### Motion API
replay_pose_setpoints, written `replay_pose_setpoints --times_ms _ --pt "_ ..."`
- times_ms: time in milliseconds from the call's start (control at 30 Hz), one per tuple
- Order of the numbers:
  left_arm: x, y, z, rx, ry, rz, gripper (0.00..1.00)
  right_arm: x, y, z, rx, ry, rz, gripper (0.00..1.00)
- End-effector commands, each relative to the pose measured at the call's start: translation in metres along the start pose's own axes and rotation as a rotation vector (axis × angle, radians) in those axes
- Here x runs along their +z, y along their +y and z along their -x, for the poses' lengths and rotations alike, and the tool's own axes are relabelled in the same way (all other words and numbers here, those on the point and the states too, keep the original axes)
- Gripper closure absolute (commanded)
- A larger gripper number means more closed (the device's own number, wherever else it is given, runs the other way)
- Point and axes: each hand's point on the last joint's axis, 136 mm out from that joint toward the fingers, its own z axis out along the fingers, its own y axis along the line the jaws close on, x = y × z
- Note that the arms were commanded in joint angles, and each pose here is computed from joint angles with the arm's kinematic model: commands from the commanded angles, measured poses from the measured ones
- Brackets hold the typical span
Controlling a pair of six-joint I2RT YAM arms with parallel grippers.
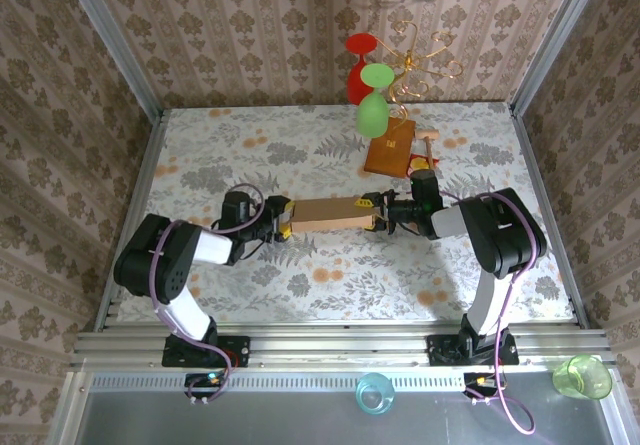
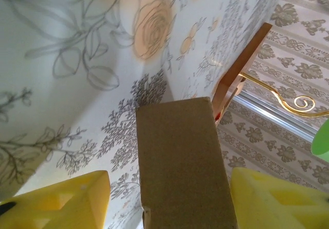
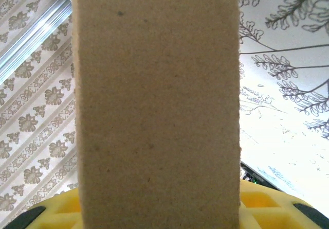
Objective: Fold the paper box
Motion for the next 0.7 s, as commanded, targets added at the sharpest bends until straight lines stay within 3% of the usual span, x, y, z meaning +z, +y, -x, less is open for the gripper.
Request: replay_pose_setpoints --times_ms 0,300,433,567,667 --pt "0.004 0.016 -0.015 -0.081 0.060 0.053 0.37 -0.001 0.009 -0.007 0.019 0.039 -0.002 0.68" --pt "0.015 0.015 -0.032 -0.118 0.099 0.011 0.45 0.000 0.006 -0.004 0.041 0.035 -0.009 0.71" --pt "0.016 0.014 -0.030 -0.130 0.092 -0.005 0.54 -0.002 0.006 -0.005 0.040 0.033 -0.008 0.70" --pt "0.013 0.017 -0.028 -0.156 0.076 -0.015 0.72 -0.004 0.007 -0.005 0.019 0.028 -0.013 0.60" --pt "0.011 0.019 -0.027 -0.173 0.065 -0.015 0.75 -0.010 0.010 -0.007 -0.020 0.013 -0.016 0.47"
